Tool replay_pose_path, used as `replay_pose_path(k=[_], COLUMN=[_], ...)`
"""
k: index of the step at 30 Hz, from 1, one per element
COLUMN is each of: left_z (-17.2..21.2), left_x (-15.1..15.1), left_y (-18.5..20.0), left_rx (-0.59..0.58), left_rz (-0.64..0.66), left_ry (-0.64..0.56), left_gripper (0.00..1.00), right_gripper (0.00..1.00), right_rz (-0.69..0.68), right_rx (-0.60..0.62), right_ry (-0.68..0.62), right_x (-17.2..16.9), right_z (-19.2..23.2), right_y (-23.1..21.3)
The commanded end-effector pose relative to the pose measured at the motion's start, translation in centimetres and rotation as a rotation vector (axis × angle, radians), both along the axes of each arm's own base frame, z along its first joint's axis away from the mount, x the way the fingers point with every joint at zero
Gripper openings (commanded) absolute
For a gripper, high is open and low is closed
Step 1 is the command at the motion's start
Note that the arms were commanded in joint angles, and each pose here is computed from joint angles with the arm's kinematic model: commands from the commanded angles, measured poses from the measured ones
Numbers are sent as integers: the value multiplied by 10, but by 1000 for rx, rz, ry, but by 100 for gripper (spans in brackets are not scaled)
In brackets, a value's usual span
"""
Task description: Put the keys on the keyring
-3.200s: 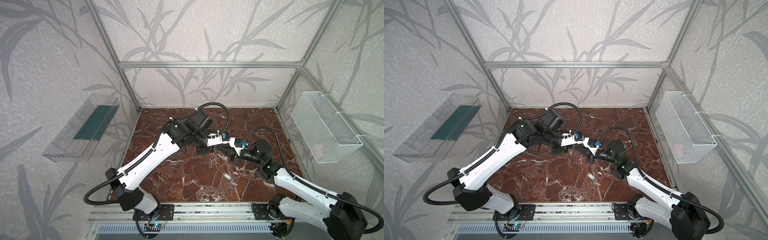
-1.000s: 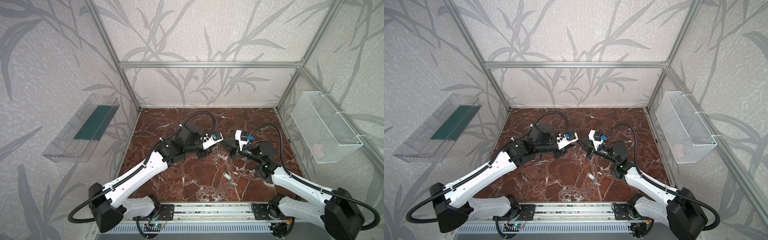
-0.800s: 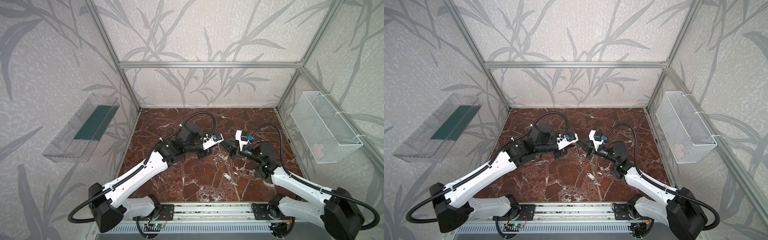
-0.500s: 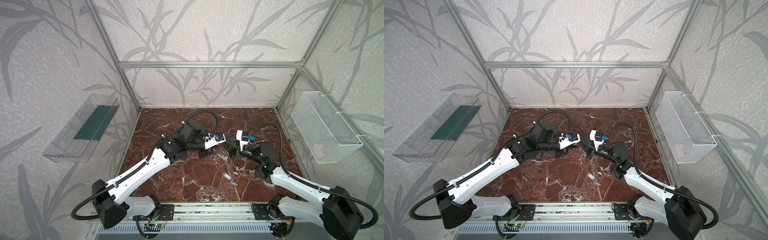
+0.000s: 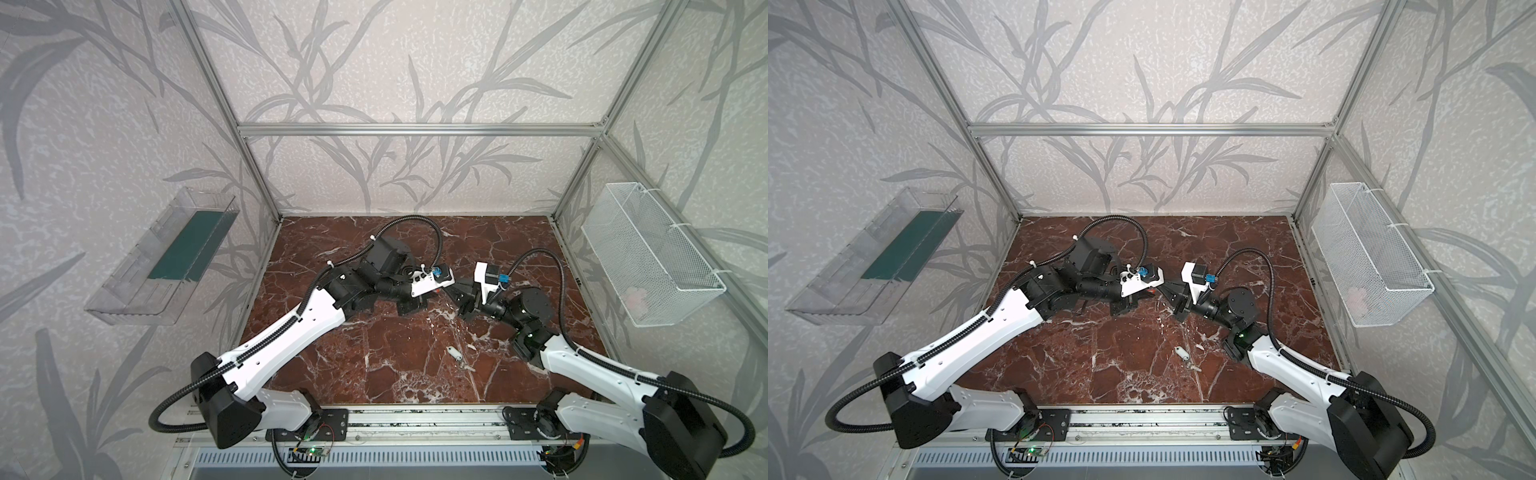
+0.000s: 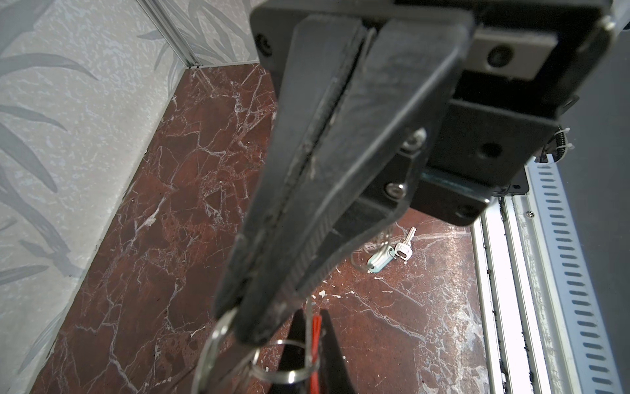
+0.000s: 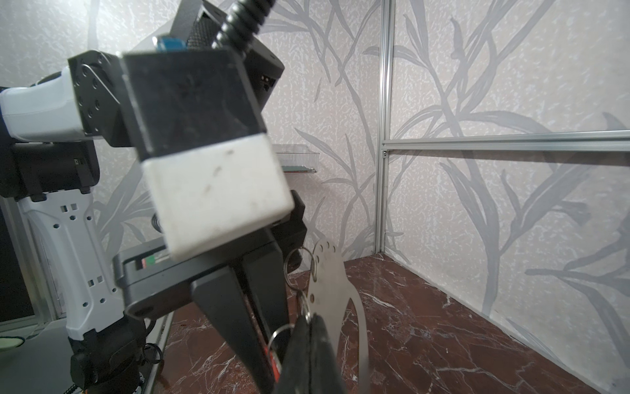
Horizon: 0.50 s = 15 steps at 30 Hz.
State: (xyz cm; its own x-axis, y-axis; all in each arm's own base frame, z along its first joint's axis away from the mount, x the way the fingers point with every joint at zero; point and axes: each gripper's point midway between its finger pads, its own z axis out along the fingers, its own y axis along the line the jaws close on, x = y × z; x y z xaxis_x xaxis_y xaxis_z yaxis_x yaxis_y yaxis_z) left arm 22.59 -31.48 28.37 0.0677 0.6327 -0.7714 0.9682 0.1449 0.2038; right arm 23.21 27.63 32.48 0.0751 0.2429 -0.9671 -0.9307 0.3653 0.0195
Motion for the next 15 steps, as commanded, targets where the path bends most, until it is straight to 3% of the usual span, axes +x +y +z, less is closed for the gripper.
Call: replay_pose_path(k=[1, 7, 15], left_z=[9, 7, 8], left_x=[-5, -4, 0], left_y=[6, 28, 33], left_rx=[26, 134, 155], left_rz=[-22, 9, 25], left_ry=[-24, -58, -72], left_gripper=[0, 0, 0], right_gripper=[0, 0, 0], right_rz=[-46, -79, -69], right_rx=[9, -9, -16], right_ry=[-39, -33, -26], right_x=[2, 6, 6], right_z=[8, 8, 8], right_y=[-9, -20, -18])
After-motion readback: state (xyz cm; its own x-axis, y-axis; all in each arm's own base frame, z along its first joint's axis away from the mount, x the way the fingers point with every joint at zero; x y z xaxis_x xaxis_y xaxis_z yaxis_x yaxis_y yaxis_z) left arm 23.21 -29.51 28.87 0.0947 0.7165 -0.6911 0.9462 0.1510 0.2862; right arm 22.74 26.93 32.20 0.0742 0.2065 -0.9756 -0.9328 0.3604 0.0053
